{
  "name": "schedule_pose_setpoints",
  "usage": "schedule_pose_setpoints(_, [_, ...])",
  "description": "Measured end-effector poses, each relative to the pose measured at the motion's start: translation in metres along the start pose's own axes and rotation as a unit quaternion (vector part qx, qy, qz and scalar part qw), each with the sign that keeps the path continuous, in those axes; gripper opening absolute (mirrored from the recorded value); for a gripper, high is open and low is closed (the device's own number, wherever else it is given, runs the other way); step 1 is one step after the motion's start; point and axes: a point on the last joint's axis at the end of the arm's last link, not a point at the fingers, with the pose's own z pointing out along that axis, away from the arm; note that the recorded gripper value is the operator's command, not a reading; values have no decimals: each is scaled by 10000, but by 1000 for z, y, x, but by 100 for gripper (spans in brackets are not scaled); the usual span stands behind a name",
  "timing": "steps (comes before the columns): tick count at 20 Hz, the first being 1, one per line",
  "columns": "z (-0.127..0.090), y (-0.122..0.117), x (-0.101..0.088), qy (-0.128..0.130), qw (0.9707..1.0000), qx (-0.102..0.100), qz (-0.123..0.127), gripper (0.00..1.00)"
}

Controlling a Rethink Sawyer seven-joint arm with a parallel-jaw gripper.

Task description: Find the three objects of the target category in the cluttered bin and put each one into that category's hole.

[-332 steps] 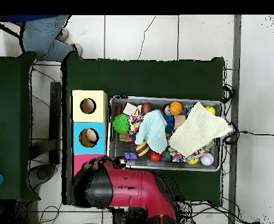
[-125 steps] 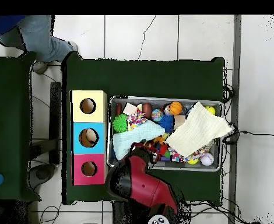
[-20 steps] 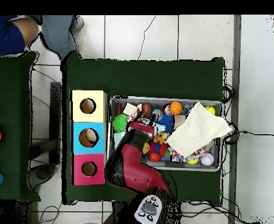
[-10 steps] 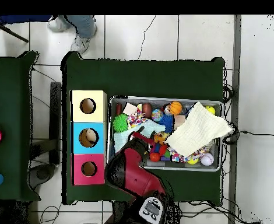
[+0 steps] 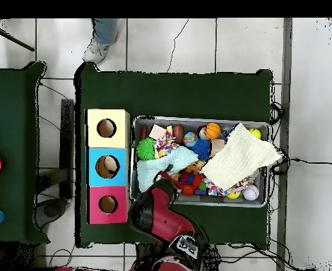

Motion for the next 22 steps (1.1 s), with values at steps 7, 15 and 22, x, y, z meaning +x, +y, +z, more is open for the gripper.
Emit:
schedule_pose_setpoints(7, [10,-3,10,-253,9996,12,120,0])
schedule_pose_setpoints(15, [7,7,10,-763,9969,-163,-96,0])
schedule_pose_setpoints(22, [-13,29,13,-958,9946,-238,-308,0])
